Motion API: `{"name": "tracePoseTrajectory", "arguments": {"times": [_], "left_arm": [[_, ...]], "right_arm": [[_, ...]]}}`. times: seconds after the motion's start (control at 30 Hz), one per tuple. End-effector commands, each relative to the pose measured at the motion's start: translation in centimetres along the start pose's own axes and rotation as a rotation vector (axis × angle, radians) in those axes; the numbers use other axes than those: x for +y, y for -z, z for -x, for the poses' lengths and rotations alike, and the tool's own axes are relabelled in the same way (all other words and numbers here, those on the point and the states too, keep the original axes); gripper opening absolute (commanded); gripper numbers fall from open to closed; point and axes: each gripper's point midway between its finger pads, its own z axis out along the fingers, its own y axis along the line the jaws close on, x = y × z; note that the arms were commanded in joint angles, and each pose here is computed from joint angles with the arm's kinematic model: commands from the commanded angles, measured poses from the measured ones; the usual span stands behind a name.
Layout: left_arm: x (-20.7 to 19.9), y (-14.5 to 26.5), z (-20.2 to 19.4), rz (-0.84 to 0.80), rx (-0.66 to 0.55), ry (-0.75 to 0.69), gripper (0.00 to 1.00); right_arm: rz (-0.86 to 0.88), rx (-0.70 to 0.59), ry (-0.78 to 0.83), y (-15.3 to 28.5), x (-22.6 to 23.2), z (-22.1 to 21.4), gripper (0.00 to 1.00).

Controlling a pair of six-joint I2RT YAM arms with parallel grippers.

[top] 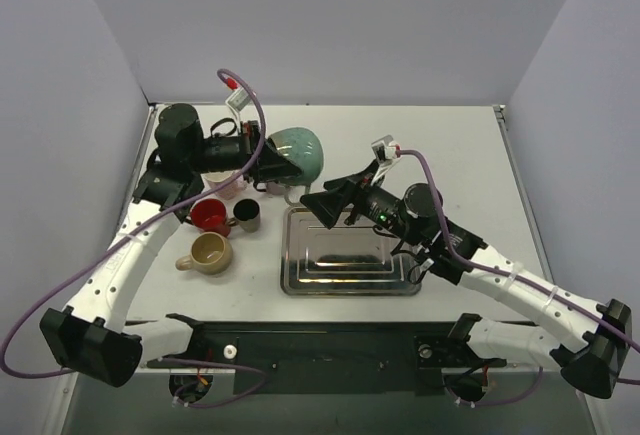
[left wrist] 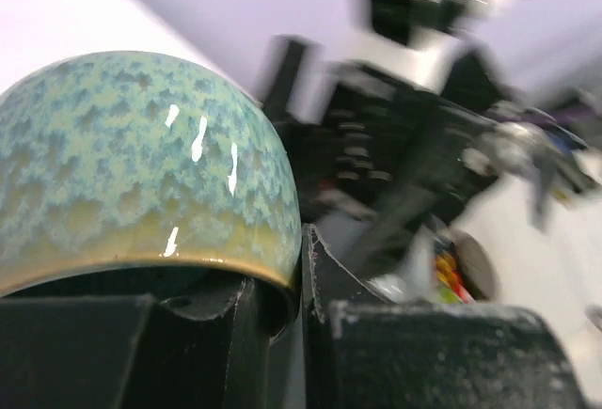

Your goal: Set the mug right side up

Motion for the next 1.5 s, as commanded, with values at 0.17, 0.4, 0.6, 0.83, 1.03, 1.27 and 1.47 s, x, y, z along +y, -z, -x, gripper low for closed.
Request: {"name": "tracePoseTrajectory", "arguments": {"times": [0.17, 0.4, 0.6, 0.83, 1.03, 1.27, 1.47], "left_arm": [[14.7, 16.0, 2.7, 1.165, 0.159, -0.47, 0.0], [19.9, 28.6, -4.1, 1.469, 0.581, -0.337, 0.0], [24.3, 35.1, -10.4, 1.53, 0.771, -0.075, 0.0], [28.7, 37.3, -16.1, 1.44, 0.855, 0.126, 0.0], [30.7, 36.8, -18.6, 1.314, 0.85, 0.235, 0.0], [30.5, 36.0, -18.4, 1.214, 0.771, 0.272, 0.28], [28.8, 36.4, -15.5, 1.263, 0.713, 0.185, 0.45]], "right_arm": [[-0.441, 0.145, 0.252, 4.6, -7.4, 0.2, 0.91], [-0.736, 0.285, 0.405, 9.0, -14.1, -2.6, 0.92], [-0.831, 0.316, 0.374, 10.3, -17.9, -4.6, 0.93], [-0.822, 0.309, 0.331, 11.0, -19.1, -5.5, 0.93], [-0.817, 0.281, 0.325, 11.4, -19.2, -5.1, 0.93], [-0.821, 0.284, 0.32, 11.7, -19.5, -5.3, 0.93], [-0.843, 0.292, 0.322, 12.2, -20.0, -5.4, 0.93]]}}
